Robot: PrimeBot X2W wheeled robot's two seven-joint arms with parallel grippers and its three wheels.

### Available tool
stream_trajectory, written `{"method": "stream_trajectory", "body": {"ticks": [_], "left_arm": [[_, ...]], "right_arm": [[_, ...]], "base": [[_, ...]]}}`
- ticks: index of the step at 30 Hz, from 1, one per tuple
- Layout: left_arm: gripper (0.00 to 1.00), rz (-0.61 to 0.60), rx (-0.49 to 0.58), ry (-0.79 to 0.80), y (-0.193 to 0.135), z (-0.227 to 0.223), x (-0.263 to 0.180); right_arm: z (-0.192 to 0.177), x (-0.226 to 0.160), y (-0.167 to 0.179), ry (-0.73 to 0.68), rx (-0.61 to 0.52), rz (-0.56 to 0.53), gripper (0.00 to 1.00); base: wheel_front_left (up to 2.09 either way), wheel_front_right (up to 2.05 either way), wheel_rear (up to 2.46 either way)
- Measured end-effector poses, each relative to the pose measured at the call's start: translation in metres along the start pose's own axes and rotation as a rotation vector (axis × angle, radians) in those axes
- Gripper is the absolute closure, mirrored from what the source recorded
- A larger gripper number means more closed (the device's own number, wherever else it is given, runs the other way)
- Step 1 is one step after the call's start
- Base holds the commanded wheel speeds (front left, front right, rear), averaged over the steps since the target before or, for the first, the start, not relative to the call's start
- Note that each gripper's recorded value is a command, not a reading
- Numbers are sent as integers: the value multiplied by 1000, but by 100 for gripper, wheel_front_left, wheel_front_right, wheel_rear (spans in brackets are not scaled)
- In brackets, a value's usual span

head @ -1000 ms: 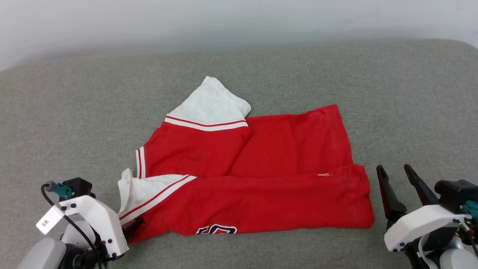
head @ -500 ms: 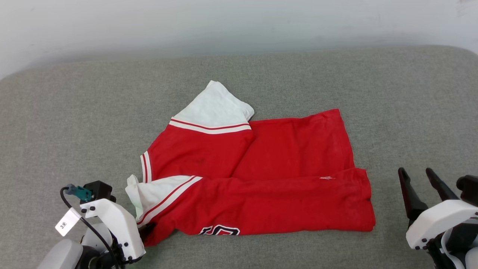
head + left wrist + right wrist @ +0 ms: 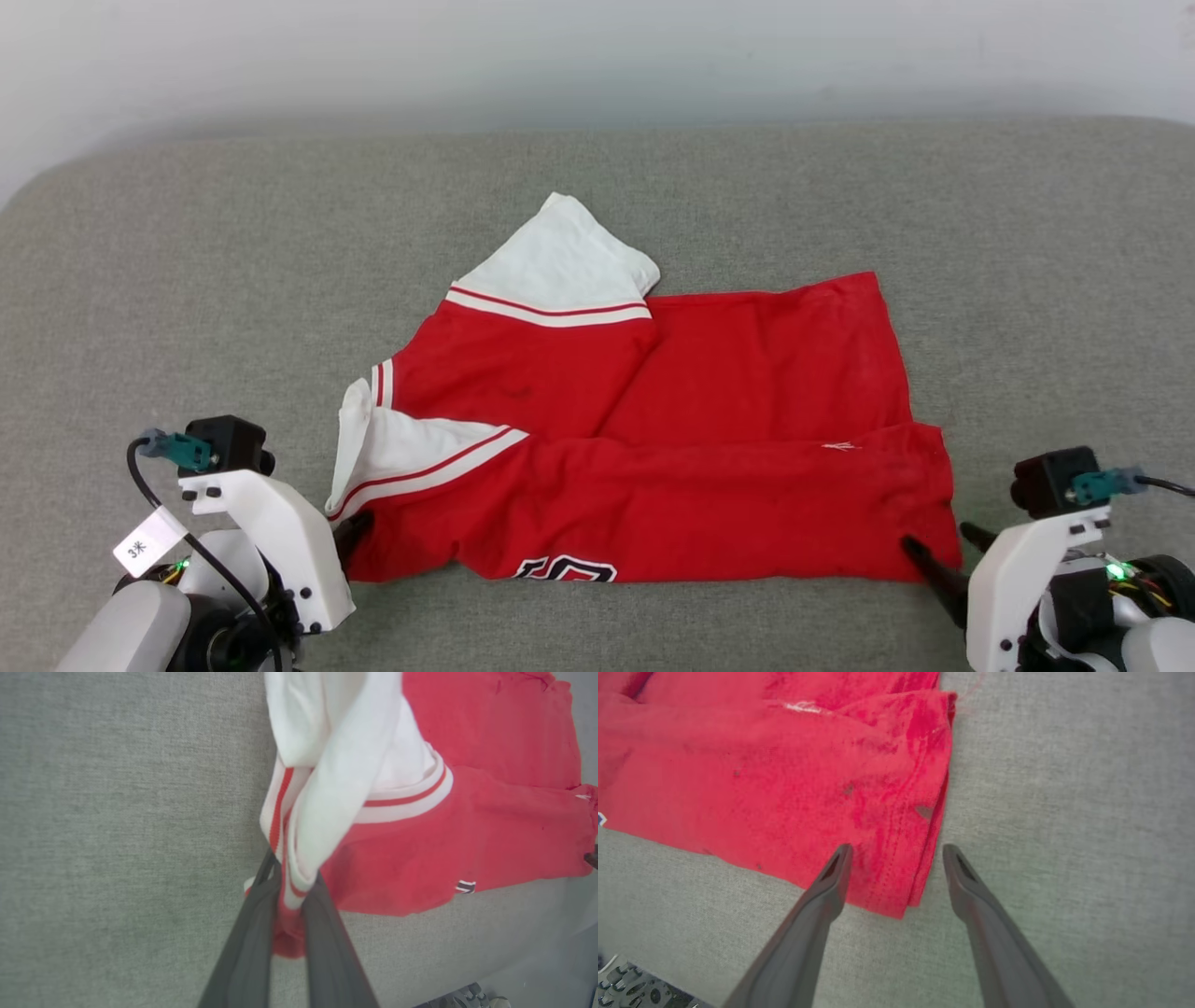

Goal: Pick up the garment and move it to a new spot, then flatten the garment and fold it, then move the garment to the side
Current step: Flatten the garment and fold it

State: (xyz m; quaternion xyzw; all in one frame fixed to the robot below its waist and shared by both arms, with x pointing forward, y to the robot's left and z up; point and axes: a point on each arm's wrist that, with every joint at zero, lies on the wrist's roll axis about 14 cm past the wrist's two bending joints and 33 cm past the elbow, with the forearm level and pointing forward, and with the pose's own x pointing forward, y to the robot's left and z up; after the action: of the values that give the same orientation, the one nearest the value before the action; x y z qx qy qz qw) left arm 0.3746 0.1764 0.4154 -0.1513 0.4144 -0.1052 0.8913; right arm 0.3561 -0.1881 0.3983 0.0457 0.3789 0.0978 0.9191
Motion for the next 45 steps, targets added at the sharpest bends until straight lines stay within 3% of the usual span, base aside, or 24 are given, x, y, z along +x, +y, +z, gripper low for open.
{"method": "stream_trajectory", "body": {"ticks": [10,11,12,13,20,27,37,44,45], "left_arm": [[100,18,-29,25,7,-10,9],[100,19,-30,25,8,-11,9],[100,20,-32,26,8,-11,9],[100,21,-33,27,8,-12,9],[100,31,-9,-18,8,-7,0],[100,45,-10,-50,4,-18,-23],[100,74,-54,-14,8,-61,-57],[100,70,-109,43,6,-90,-53],[100,71,-114,48,7,-93,-52]], "right_arm": [[-37,30,16,215,18,81,0],[-37,31,16,222,16,85,52],[-38,32,16,225,17,88,85],[-38,32,16,226,21,90,100],[-16,26,16,141,32,98,100],[-3,-3,13,54,20,87,100],[-43,-46,13,70,94,60,100],[-70,-51,17,102,171,47,100],[-73,-49,17,106,186,46,87]], "base": [[0,0,0],[0,0,0],[0,0,0],[0,0,0],[0,0,0],[0,0,0],[0,0,0],[0,0,0],[0,0,0]]}}
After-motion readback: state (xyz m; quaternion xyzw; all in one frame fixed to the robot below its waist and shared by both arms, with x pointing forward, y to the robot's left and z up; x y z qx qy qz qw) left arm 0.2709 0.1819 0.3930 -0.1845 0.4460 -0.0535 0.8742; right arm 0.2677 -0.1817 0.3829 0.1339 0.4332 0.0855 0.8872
